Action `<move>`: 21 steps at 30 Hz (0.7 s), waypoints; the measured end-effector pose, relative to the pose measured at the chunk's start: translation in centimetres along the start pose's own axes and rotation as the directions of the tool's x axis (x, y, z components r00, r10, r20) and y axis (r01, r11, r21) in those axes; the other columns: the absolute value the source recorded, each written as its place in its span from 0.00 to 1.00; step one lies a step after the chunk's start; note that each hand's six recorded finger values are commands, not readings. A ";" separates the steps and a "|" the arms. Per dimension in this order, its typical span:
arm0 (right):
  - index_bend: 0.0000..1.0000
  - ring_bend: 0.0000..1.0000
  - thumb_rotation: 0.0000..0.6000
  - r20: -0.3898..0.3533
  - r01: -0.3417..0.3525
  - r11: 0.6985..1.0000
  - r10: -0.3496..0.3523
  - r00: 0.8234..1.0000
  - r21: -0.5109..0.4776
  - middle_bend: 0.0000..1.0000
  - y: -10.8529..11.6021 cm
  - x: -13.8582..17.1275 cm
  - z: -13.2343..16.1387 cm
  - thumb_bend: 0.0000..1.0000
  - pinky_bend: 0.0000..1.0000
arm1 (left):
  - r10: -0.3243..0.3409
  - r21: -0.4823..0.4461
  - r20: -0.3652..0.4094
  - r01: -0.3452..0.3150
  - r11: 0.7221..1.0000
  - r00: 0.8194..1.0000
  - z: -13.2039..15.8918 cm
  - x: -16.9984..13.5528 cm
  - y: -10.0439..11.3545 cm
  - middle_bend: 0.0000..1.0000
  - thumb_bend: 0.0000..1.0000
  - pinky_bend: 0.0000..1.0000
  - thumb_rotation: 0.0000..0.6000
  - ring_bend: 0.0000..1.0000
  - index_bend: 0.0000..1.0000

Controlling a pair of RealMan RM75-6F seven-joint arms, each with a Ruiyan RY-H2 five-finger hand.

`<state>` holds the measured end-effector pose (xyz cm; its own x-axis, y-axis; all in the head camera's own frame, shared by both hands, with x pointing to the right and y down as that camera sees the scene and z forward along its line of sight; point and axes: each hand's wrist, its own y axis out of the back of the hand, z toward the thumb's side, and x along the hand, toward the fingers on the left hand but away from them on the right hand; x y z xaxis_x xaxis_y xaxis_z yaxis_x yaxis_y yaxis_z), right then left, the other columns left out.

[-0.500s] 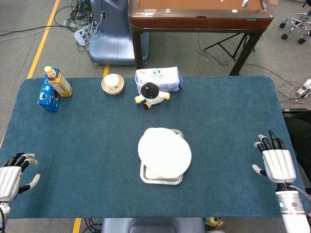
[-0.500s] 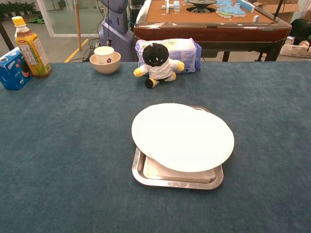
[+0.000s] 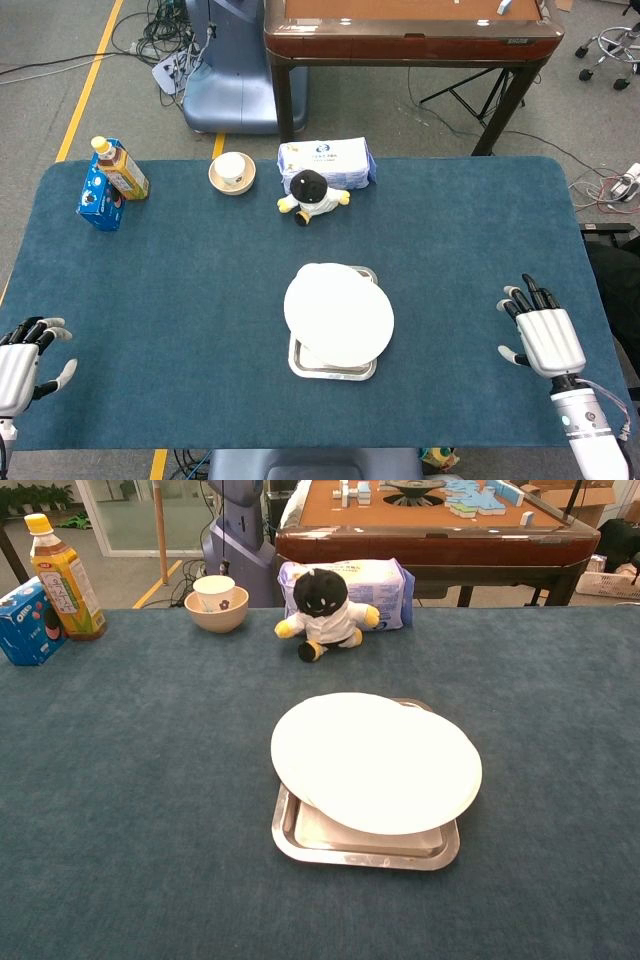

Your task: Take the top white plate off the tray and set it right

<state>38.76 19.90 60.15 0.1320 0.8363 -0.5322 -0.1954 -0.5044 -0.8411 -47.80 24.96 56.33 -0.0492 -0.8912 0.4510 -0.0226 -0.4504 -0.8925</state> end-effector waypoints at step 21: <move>0.37 0.10 1.00 -0.388 0.136 0.987 -0.091 0.917 0.089 0.23 -0.6 -6.0 6.5 0.00 0.18 | 0.007 0.002 -0.003 -0.007 1.000 1.000 0.0 -0.1 0.2 0.30 0.27 0.32 1.00 0.19 0.42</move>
<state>31.74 16.56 64.51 0.5161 0.7295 -0.4488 -0.2610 -0.3651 -0.8936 -47.82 25.01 56.11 -0.0527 -0.8943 0.4443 -0.0201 -0.4438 -0.8959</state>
